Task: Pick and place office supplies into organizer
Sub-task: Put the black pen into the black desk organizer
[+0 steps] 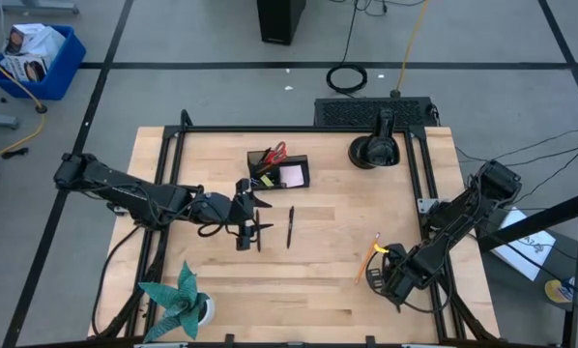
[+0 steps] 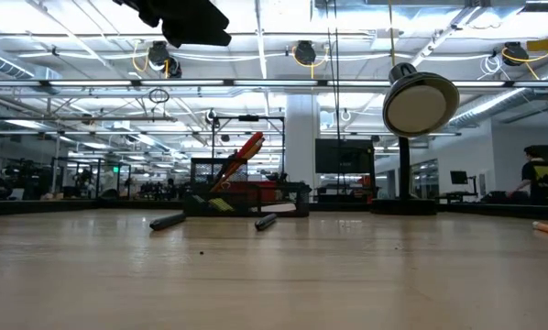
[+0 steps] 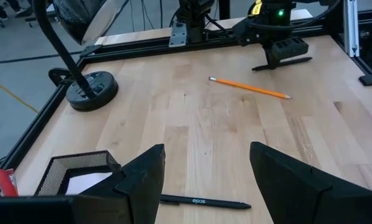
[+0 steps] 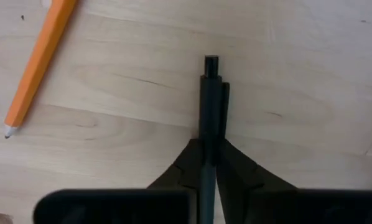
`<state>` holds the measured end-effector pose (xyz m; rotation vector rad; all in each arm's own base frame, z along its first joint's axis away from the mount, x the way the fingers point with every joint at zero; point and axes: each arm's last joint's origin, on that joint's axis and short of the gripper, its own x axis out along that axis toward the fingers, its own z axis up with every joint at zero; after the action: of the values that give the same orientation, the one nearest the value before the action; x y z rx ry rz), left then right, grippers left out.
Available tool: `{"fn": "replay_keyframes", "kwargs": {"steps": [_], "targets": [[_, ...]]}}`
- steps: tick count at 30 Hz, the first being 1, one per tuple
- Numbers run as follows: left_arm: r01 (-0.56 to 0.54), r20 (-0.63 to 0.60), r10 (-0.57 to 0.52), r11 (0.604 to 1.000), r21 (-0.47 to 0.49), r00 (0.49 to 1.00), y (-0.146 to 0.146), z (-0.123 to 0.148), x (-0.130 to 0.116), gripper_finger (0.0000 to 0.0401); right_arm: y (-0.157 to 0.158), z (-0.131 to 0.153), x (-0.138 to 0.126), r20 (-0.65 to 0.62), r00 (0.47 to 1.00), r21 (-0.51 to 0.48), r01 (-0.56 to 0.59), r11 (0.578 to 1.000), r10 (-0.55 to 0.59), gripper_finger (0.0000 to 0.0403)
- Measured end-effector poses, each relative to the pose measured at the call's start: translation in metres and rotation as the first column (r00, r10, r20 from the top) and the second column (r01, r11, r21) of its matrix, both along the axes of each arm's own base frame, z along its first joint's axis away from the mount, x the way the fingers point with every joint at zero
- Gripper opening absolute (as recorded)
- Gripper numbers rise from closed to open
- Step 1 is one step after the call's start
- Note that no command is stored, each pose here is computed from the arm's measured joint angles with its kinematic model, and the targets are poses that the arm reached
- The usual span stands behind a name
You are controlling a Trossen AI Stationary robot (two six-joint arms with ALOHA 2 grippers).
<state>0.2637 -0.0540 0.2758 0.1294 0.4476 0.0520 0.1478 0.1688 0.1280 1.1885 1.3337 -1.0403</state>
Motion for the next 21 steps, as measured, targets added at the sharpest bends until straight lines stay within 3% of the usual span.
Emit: {"fn": "replay_keyframes", "kwargs": {"steps": [9, 21], "targets": [[-0.02, -0.019, 0.019, 1.0, -0.009, 1.0, 0.0008, -0.0019, -0.0009, 0.0239, -0.0017, -0.0011, -0.0001, 0.012, 0.999, -0.031, -0.041, 0.999, 0.042, 0.0038], [-0.046, -0.01, 0.046, 0.999, -0.024, 0.999, 0.0014, -0.0013, -0.0007, 0.0239, -0.0043, -0.0012, 0.0016, 0.062, 0.992, -0.095, -0.105, 0.99, 0.111, 0.0029]]}}
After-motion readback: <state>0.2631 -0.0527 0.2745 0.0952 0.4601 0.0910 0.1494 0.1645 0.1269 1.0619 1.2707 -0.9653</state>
